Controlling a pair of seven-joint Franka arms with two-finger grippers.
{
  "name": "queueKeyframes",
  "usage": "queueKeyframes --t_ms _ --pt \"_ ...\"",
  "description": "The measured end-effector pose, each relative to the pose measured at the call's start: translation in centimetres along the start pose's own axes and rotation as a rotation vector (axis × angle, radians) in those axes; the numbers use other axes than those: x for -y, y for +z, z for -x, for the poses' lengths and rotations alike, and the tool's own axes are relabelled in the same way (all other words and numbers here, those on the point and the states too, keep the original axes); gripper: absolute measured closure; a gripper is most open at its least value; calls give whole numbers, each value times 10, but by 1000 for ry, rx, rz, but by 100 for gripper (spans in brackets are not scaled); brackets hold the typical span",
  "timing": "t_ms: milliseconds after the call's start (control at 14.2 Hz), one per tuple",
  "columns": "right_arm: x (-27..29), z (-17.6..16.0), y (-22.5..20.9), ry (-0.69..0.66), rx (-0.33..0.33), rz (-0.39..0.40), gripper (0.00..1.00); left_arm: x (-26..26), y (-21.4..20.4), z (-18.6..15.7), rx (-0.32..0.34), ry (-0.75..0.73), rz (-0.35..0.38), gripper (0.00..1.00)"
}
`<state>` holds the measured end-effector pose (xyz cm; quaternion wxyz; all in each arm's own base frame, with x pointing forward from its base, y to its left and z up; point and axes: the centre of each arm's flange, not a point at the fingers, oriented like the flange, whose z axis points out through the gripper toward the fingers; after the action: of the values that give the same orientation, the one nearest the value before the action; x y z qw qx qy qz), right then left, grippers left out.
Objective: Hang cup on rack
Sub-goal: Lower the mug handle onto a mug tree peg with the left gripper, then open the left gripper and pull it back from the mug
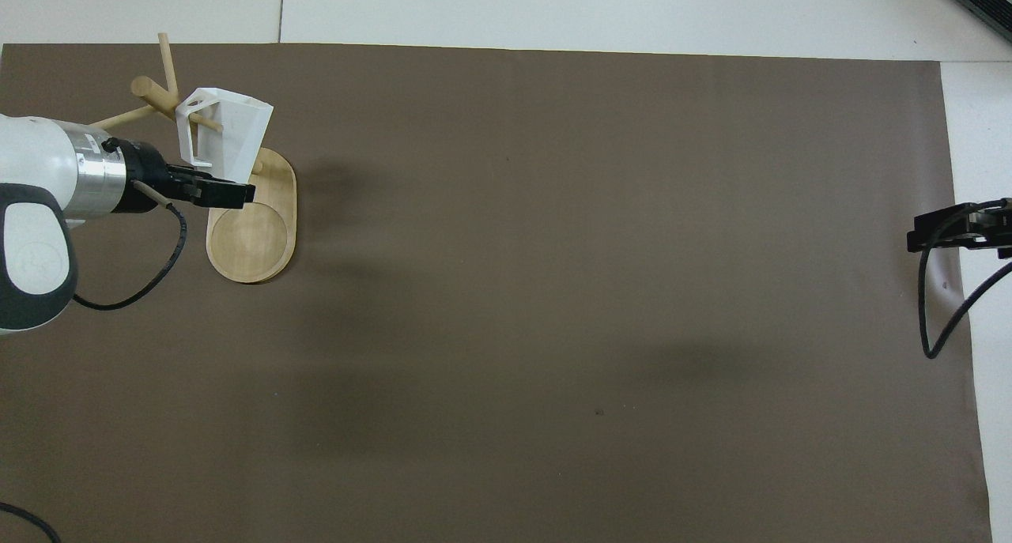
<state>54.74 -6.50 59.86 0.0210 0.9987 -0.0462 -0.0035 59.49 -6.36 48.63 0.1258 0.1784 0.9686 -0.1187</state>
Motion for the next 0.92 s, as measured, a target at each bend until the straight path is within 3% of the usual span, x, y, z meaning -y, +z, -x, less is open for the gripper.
queueKeyframes --t_ms 353,918 --pt "9 -3 -2 -16 -22 0 0 5 -52 -15 -15 166 -4 0" --pt "9 -2 2 -16 -11 0 0 19 -73 -27 -56 931 -67 0"
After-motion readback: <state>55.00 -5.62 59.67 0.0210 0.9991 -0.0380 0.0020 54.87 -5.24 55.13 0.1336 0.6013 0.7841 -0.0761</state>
